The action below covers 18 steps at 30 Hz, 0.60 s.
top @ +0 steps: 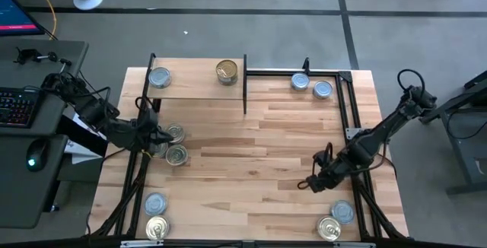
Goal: Stack canned seafood by type on shelf
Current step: Adjust the green tuna cans on the shelf
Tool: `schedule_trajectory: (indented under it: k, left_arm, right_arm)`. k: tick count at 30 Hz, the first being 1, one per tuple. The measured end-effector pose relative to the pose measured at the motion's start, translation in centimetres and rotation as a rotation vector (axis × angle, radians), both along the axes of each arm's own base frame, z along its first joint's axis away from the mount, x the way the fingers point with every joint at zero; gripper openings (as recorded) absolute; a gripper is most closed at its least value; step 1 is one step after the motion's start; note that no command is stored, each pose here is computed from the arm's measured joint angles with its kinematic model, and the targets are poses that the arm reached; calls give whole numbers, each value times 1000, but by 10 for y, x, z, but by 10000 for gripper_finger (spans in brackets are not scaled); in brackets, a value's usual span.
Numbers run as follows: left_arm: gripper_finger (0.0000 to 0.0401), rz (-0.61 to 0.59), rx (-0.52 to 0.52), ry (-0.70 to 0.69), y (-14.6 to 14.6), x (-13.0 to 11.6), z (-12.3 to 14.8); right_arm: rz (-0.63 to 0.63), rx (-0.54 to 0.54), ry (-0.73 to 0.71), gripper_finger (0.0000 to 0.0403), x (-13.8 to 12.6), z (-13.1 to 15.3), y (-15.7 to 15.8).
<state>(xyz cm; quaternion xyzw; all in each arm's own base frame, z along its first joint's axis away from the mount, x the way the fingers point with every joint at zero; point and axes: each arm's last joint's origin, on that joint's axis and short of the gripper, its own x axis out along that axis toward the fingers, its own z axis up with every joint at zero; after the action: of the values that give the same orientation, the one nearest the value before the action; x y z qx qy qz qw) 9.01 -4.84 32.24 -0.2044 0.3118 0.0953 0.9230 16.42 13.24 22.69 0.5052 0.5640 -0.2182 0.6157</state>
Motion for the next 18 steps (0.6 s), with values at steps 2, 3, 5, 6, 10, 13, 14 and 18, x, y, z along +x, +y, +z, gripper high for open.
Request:
schedule_trajectory:
  k: [2,3,5,6,10,13,14,18]
  left_arm:
    - [0,26,-30,-2,0,0,0]
    - [0,38,-47,-5,-1,1,0]
    - [0,54,-73,-13,-1,1,1]
    - [0,58,-80,-16,-1,2,1]
    - [0,58,-89,-28,-2,3,2]
    - [0,65,-90,-35,-2,4,2]
    - [0,73,-90,-45,-2,4,3]
    - [0,124,-53,-121,0,9,8]
  right_arm:
    - [14,-20,-19,270,2,0,-3]
    - [23,-30,-28,270,3,0,-4]
    - [28,-44,-40,270,5,0,-7]
    - [31,-52,-46,270,6,0,-8]
    - [42,-72,-62,270,9,0,-12]
    - [33,-76,-67,270,11,0,-14]
    - [18,-87,-84,270,13,0,-16]
    - [-146,-198,-417,270,44,14,-30]
